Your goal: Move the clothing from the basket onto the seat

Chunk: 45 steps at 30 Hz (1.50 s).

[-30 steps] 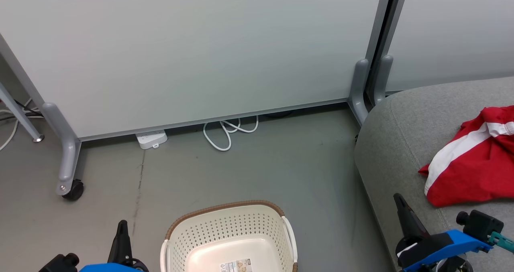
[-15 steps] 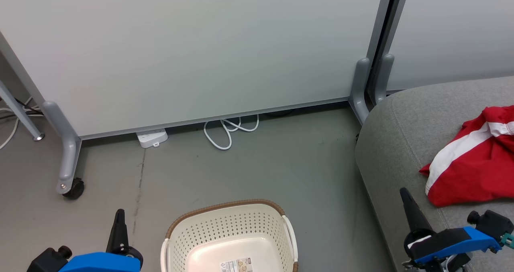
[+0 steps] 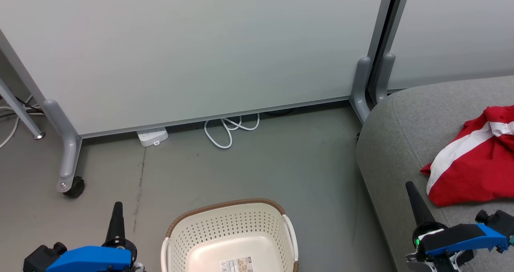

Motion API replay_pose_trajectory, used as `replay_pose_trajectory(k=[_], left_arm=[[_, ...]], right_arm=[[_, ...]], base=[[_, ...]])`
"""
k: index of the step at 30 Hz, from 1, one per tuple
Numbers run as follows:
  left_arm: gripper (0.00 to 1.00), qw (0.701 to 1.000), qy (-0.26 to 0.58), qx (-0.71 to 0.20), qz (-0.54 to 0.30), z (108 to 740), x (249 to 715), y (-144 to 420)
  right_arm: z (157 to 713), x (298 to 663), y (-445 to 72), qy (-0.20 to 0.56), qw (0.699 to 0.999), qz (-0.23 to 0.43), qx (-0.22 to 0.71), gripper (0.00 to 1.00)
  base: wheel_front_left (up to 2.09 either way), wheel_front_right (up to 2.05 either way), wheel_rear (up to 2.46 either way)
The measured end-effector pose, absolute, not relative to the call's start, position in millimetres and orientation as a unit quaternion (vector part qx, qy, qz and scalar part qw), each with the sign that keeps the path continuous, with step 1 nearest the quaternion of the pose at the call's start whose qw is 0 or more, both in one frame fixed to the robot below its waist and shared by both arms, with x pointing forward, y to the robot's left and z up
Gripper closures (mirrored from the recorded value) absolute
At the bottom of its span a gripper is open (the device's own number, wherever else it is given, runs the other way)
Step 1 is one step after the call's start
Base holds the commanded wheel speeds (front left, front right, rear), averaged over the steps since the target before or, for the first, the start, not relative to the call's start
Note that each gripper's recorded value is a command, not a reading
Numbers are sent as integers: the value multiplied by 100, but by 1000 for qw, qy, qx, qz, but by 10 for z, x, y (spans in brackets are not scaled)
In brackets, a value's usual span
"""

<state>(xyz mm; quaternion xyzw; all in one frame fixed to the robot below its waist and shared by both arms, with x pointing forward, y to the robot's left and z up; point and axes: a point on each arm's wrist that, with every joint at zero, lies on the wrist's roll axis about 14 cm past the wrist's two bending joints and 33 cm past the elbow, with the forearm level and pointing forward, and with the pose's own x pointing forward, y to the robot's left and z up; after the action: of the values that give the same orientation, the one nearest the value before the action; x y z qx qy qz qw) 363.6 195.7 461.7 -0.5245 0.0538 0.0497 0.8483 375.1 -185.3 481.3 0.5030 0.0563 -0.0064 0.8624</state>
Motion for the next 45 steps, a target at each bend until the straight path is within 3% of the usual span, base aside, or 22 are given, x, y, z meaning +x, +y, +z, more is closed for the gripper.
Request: replay_pose_trajectory(k=[45], left_arm=[[100,739,16,-674,19,4935,3828,1991]], right_arm=[[4995,3852,-1975,15,744,-7,668,100]], base=[[0,0,0]])
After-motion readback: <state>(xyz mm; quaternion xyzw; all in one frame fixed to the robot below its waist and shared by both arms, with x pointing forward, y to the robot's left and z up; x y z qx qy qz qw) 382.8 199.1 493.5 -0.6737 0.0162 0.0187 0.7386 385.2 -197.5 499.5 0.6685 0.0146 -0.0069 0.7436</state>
